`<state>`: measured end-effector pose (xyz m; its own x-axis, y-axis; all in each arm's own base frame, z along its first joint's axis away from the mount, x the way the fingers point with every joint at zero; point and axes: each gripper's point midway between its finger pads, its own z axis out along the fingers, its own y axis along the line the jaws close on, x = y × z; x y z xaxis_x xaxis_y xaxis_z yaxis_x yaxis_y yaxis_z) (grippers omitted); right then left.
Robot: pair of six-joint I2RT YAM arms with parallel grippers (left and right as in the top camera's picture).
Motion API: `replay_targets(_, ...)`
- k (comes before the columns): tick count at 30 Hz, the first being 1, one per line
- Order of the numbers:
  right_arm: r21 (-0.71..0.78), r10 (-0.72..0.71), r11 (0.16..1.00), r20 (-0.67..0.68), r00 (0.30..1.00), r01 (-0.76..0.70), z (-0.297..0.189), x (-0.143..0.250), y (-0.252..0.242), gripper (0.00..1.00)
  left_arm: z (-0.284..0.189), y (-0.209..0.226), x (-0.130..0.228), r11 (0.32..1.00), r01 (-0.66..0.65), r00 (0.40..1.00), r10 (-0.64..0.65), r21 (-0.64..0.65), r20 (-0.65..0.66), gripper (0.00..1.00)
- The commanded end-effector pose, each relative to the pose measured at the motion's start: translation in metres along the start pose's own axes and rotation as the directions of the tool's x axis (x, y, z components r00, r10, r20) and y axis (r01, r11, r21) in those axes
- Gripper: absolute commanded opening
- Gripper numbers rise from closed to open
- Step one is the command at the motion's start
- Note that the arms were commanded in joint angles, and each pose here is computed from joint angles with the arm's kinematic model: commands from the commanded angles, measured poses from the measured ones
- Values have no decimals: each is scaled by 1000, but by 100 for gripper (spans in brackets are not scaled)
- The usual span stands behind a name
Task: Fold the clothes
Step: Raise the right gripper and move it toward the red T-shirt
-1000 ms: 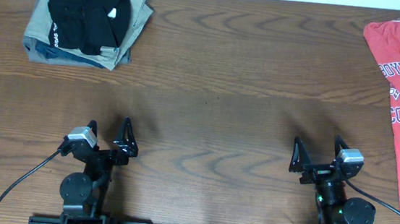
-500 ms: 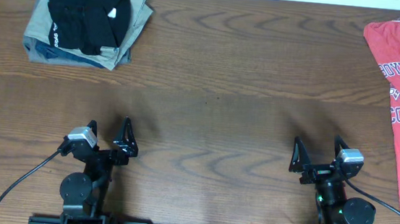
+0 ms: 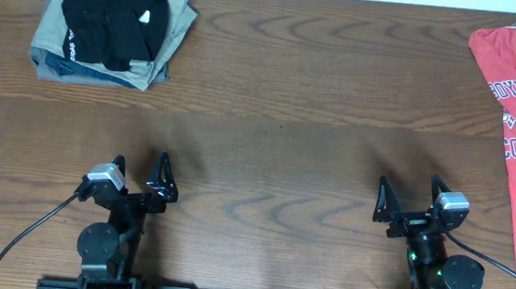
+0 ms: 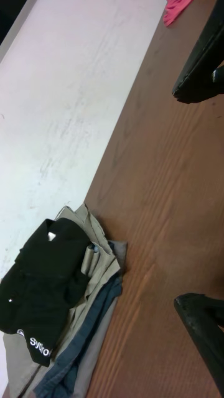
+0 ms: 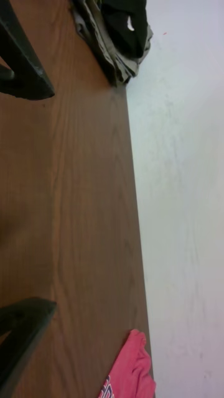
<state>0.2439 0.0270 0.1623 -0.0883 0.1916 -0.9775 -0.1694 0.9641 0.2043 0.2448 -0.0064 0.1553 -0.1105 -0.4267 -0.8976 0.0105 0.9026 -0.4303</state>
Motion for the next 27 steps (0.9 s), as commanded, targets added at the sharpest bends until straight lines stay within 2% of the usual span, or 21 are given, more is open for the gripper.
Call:
replay_targets(1,13,-14,1000,1,1000,14,0,0,-3,99,1,5,14,1000,7,999,-7,-10,-45,98)
replay_targets(15,-1,-4,1000,29,1000,4,0,-7,0,99,1,5,14,1000,7,999,-7,-10,-44,98)
replay_targets(16,-27,32,999,40,999,-31,-1,-10,5,99,1,5,14,1000,7,999,-7,-10,-45,98)
replay_targets(18,-167,190,968,9,982,-186,-3,-12,29,99,1,5,14,1000,7,999,-7,-10,-45,98)
replay_targets(21,-326,423,827,-175,889,-458,-13,-4,65,99,1,5,14,1000,7,999,-7,-10,-45,98)
replay_targets(25,-279,609,698,-255,751,-660,-13,-4,66,99,1,5,14,1000,7,999,-7,-10,-45,98)
replay_targets(27,-280,634,683,-232,738,-675,-12,-11,64,99,1,5,14,1000,7,999,-7,-10,-44,98)
